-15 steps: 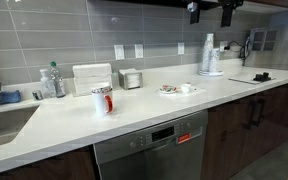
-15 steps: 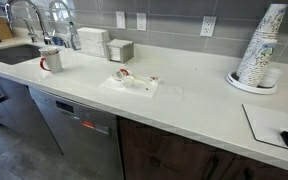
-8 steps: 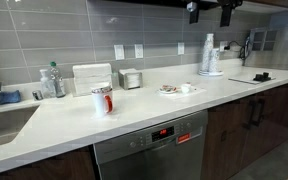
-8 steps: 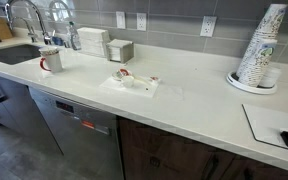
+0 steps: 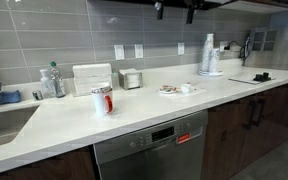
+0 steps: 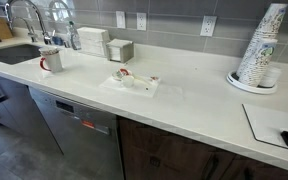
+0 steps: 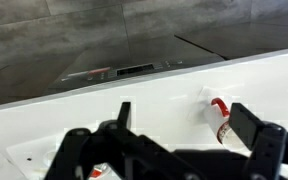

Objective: Remove the styrofoam cup from the white and red mug cup and put it on the counter top slightly to the right

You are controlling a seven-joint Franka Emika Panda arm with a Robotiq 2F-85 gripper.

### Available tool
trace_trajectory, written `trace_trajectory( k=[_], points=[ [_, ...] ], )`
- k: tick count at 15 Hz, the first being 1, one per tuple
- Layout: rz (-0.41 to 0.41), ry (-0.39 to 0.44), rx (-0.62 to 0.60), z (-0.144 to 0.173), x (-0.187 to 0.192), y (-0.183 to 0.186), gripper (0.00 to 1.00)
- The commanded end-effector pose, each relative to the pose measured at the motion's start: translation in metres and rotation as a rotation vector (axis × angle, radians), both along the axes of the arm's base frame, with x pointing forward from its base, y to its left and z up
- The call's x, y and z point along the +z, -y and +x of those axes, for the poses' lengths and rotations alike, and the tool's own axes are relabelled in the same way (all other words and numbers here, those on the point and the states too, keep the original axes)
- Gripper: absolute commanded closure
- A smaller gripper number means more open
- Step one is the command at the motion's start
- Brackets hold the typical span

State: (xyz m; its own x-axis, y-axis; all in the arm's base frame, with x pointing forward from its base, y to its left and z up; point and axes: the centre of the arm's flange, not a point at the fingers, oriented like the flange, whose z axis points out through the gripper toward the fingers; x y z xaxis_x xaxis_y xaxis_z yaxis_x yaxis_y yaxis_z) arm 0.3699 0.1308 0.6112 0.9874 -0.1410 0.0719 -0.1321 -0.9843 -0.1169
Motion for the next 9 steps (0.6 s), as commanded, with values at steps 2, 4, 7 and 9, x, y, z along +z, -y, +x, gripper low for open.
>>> trace_trajectory(
  k=[2,4,7,9],
  points=[
    [0.044,-0.070,-0.042,0.080,-0.005,-0.052,0.00],
    [0.045,-0.098,-0.068,0.101,-0.013,-0.073,0.00],
    [0.041,-0.145,-0.124,0.128,-0.029,-0.101,0.00],
    [0.041,-0.170,-0.142,0.143,-0.041,-0.118,0.00]
  ],
)
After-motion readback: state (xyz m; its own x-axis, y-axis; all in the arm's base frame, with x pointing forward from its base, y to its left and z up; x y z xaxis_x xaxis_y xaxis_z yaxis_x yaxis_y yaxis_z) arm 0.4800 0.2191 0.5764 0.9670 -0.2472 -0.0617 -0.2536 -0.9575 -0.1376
